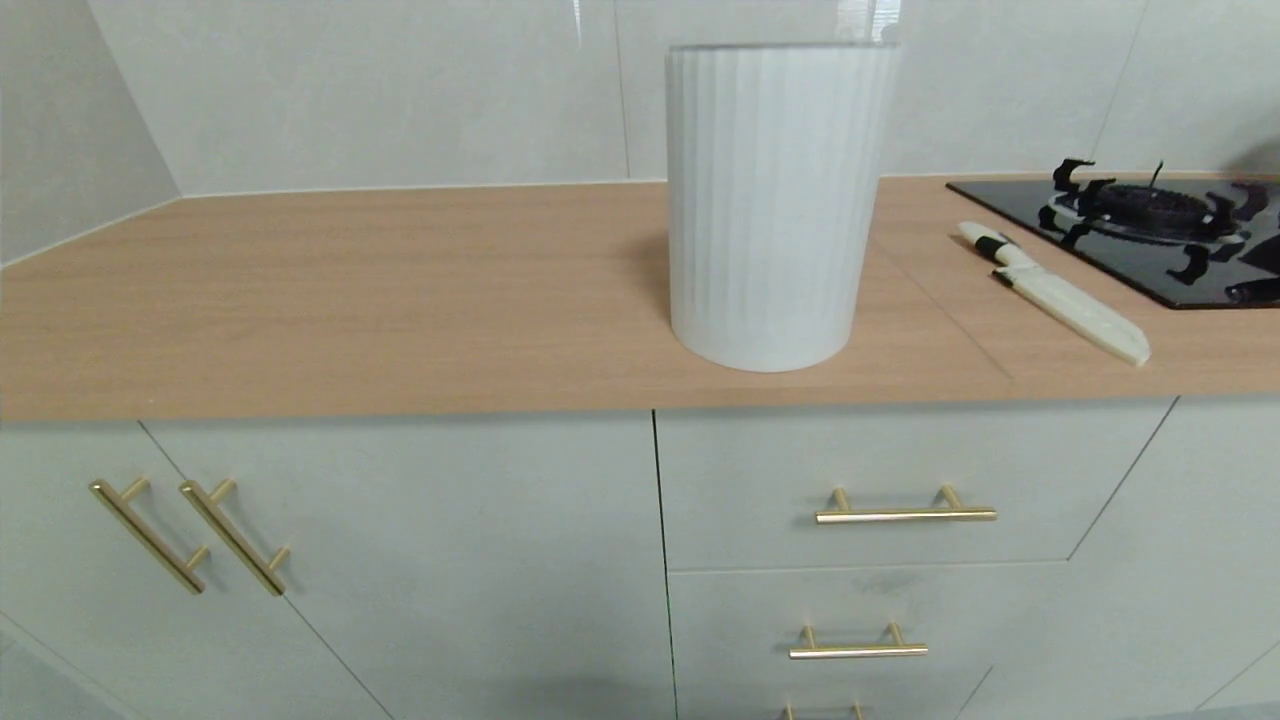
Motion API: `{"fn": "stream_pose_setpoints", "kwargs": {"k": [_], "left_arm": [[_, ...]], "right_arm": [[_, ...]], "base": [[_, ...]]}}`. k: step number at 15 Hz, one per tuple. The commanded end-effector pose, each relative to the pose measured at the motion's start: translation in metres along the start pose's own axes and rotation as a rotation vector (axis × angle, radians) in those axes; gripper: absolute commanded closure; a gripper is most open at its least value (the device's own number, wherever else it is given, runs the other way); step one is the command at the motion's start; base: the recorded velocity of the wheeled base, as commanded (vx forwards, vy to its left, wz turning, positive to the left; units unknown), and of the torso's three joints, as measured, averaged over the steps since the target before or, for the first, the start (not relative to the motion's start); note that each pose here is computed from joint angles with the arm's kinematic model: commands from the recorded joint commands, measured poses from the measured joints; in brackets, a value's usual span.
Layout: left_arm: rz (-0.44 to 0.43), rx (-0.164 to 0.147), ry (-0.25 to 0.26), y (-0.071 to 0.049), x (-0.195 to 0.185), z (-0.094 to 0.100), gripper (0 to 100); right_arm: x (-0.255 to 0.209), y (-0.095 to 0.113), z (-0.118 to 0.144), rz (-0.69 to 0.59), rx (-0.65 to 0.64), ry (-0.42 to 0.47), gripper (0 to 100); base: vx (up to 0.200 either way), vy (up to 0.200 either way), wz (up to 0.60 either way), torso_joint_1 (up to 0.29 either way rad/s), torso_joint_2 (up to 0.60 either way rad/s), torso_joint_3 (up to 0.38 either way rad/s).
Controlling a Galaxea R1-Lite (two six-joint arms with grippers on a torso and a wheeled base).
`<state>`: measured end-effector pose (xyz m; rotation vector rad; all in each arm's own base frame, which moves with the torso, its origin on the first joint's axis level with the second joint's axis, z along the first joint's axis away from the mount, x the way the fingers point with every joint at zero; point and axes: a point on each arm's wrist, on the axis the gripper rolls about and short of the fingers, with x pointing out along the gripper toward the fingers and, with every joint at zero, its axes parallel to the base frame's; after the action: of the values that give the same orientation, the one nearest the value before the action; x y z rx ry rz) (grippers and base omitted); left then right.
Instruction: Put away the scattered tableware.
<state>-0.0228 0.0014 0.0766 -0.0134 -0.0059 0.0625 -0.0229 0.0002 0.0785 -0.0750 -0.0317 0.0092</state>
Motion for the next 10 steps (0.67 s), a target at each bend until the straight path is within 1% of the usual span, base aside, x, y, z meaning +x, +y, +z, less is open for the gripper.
{"fn": "stream_pose_setpoints", "kwargs": {"k": [1,3,6,10], "left_arm": [[0.0,0.001,0.001,0.0,0.0,-0.0001,0],[0.0,-0.001,0.001,0.0,0.0,-0.0001,0],[0.0,-0.001,0.001,0.0,0.0,-0.0001,0],[0.0,-0.001,0.001,0.0,0.0,-0.0001,0]], "right_arm": [[0.0001,0.0,-0.0001,0.0,0.0,0.002,0],[0.0001,0.0,-0.0001,0.0,0.0,0.002,0],[0.0001,0.0,-0.0001,0.0,0.0,0.002,0],[0.0001,0.0,-0.0001,0.002,0.0,0.002,0]], "base": [[0.0,0.0,0.0,0.036,-0.55,-0.271],[0.0,0.0,0.0,0.149,-0.5,-0.276],[0.0,0.0,0.0,0.253,-0.47,-0.277],[0.0,0.0,0.0,0.219,-0.48,-0.276]]}}
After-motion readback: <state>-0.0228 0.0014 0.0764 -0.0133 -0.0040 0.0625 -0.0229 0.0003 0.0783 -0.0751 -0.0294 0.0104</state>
